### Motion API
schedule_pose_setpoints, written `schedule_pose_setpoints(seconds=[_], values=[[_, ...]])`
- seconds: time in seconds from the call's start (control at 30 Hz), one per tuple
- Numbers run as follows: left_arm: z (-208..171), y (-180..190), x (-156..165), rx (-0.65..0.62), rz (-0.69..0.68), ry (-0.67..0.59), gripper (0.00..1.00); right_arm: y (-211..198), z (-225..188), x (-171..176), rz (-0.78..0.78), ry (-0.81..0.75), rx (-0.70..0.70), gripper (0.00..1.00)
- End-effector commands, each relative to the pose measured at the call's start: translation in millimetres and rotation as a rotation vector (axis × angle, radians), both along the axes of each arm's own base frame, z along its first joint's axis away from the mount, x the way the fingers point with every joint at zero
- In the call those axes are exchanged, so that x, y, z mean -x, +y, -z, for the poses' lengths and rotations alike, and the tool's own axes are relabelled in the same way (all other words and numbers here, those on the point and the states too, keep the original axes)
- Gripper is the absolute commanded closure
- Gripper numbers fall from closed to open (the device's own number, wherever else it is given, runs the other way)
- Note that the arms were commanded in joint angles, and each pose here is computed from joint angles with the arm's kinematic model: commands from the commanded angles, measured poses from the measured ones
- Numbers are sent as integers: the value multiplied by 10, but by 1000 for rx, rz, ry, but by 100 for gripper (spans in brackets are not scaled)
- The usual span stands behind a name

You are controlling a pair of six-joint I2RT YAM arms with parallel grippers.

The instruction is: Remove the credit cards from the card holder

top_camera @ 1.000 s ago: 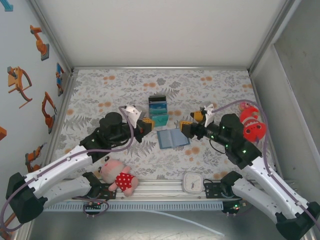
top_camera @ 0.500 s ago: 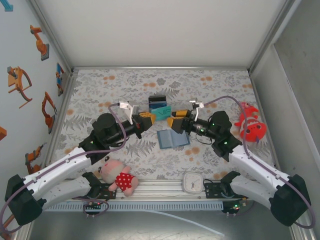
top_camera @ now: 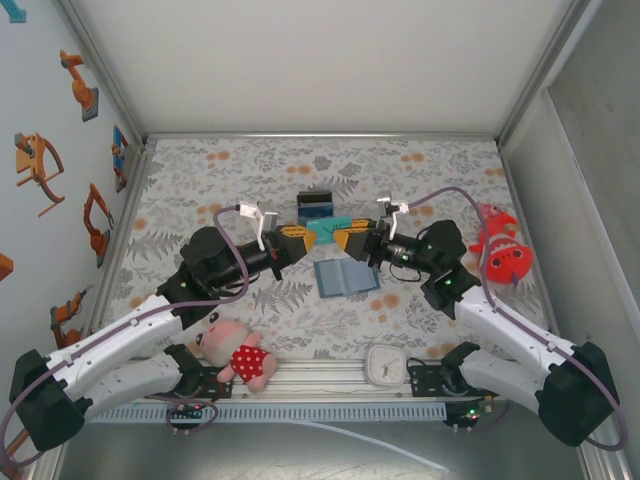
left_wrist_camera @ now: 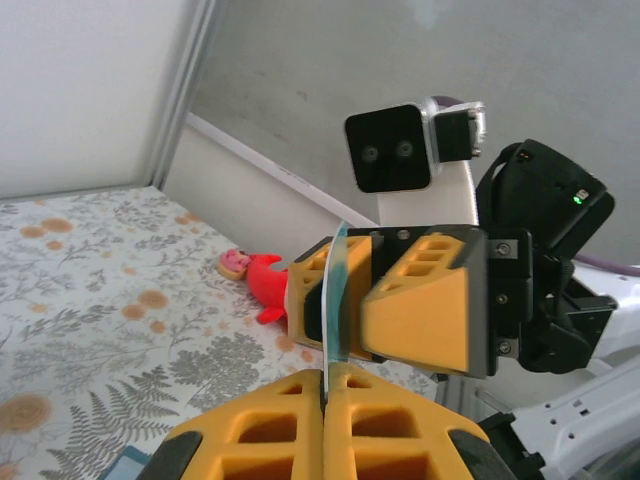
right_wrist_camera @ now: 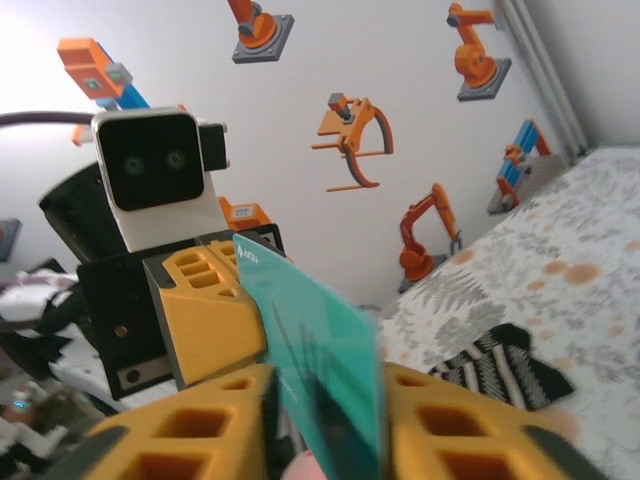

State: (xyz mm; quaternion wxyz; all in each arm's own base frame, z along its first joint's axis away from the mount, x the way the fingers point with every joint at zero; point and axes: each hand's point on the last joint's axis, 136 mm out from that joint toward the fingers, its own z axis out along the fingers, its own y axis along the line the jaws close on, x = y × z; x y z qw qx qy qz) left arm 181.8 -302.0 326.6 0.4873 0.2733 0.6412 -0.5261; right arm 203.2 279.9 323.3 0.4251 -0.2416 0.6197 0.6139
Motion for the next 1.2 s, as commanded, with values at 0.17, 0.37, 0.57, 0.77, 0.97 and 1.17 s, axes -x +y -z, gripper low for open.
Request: schedule_pose_setpoints(seconds=[0.17,0.37,0.57,0.77,0.97,1.17], values=[[-46,7,23,-9,17,-14,86,-50,-319,142,-26,-131,-41,100],[-94,149,23,-113,-38,-80,41,-68,-189,169,-16,-145,53,100],[-160,208,10,-235,-57,-170,19,-89,-64,283,-55,-154,154,100],[-166,55,-37,-297,-12,-240,18,-72,-37,420,-138,-160,180,100],[-151,-164,94,-322,155,-250,21,-66,22,474,-175,-160,205,100],[-49,-297,165,-366,273,-215,41,-58,54,496,-195,-157,216,100]])
